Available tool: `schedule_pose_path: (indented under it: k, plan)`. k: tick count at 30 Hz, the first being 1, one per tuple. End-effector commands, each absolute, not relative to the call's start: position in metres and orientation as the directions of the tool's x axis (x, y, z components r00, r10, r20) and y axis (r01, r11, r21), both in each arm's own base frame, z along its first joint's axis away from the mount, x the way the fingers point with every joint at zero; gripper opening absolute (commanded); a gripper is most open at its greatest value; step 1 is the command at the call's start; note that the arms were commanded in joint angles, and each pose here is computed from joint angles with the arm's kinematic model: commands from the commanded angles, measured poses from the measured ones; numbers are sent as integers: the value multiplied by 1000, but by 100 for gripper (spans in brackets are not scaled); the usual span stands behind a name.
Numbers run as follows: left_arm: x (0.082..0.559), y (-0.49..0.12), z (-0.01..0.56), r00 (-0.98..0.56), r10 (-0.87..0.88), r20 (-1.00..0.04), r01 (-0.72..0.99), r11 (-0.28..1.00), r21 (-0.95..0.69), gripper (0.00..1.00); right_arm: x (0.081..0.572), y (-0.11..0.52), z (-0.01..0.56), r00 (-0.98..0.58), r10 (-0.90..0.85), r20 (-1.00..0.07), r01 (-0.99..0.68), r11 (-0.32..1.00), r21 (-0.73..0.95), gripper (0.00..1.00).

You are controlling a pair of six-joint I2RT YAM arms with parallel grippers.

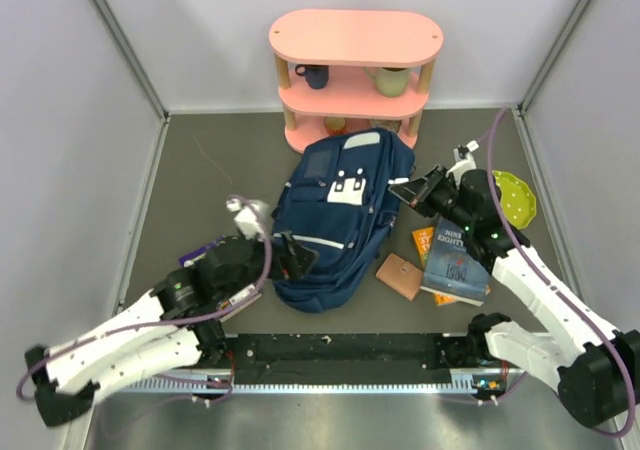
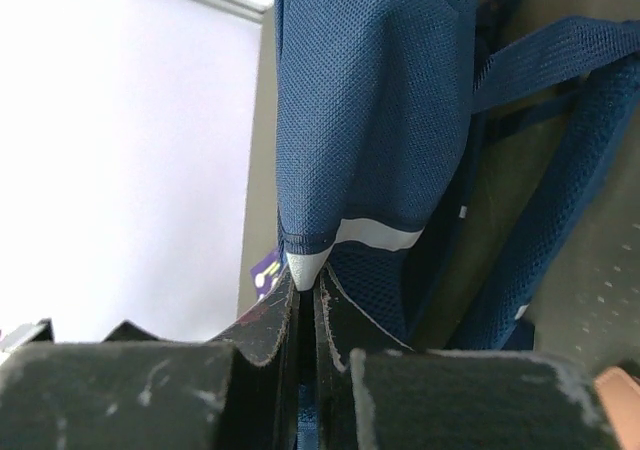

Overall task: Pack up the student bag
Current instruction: Unzip the student bag at the center of the board.

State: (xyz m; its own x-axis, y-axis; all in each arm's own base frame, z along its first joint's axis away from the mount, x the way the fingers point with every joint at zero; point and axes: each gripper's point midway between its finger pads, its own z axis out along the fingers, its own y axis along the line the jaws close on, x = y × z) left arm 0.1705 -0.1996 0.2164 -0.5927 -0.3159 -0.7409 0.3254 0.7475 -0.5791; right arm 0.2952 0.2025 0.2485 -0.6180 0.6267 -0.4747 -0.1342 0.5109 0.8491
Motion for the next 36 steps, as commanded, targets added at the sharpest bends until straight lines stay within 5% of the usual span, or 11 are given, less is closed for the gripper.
schedule_pose_path:
  k: [1,7,17,25,36]
  plan:
    - [154,-272,233,-554,-143,-820,525,705,-477,98,300,181,240,-536,679,-502,-57,564,824,0]
    - [130,-341,222,-472,88,-877,644,714,-275,99,281,194,217,-606,598,-525,-75,614,786,0]
    - [150,-347,213,-393,78,-916,615,763,-199,98,268,201,228,-623,559,-547,-134,612,779,0]
    - [156,-355,199,-351,129,-928,646,750,-140,65,260,202,241,-625,552,-552,-171,594,786,0]
    - [150,-376,182,-336,217,-917,743,659,-117,67,258,205,253,-626,532,-570,-207,591,780,0]
